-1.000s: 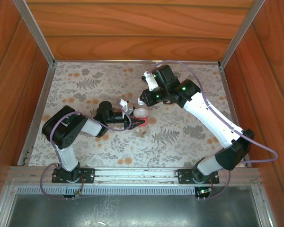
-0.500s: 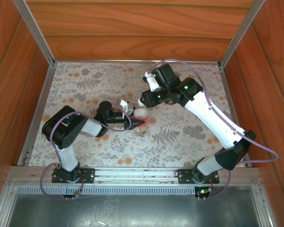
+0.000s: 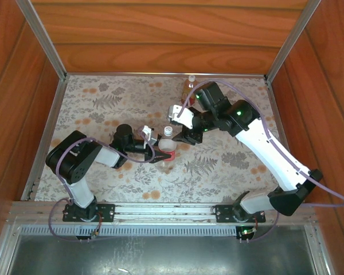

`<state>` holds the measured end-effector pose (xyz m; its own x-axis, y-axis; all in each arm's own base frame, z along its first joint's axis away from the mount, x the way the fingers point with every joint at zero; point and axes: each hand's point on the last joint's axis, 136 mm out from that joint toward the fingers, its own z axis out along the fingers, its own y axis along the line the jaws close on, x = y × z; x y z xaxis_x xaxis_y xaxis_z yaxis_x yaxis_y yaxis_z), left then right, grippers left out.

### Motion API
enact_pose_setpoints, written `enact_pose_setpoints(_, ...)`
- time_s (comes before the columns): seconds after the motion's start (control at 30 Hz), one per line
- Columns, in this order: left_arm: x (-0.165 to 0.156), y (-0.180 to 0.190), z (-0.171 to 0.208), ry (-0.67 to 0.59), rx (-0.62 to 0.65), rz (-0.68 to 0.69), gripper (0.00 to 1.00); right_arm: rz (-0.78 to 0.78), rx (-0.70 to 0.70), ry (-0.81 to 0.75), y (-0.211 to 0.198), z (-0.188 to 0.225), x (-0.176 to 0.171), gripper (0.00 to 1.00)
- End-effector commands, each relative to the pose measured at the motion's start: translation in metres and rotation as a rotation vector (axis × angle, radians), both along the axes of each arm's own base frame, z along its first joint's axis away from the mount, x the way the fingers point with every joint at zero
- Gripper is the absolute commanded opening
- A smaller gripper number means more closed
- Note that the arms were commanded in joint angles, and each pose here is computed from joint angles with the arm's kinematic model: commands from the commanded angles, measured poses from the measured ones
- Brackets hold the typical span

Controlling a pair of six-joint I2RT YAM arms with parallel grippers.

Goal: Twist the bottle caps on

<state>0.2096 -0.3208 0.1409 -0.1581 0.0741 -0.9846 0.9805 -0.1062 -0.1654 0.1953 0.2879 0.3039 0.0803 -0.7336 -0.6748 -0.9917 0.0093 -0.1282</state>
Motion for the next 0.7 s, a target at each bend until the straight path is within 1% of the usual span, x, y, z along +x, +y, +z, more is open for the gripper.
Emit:
enact_pose_setpoints(0.0, -0.014, 0.008, -0.016, 0.066, 0.04, -0.053, 0.64, 0.191, -0.04, 0.005, 0.005, -0.006, -0.011, 0.61)
enact_pose_setpoints(0.13, -0.011, 0.011, -0.017, 0.066, 0.042, -0.046, 0.65, 0.196, -0.045, 0.046, 0.013, -0.002, -0.001, 0.59)
enact_pose_setpoints(0.37, -0.012, 0.014, -0.018, 0.061, 0.044, -0.049, 0.65, 0.205, -0.055, 0.091, 0.017, -0.006, 0.007, 0.52)
enact_pose_setpoints(0.4, -0.012, 0.014, -0.018, 0.06, 0.044, -0.049, 0.65, 0.204, -0.071, 0.118, 0.021, -0.015, 0.012, 0.52)
enact_pose_setpoints(0.43, -0.012, 0.014, -0.019, 0.059, 0.045, -0.048, 0.65, 0.2, -0.072, 0.125, 0.021, -0.016, 0.014, 0.51)
enact_pose_setpoints(0.67, -0.012, 0.014, -0.019, 0.058, 0.045, -0.054, 0.64, 0.186, -0.081, 0.151, 0.027, -0.024, 0.022, 0.51)
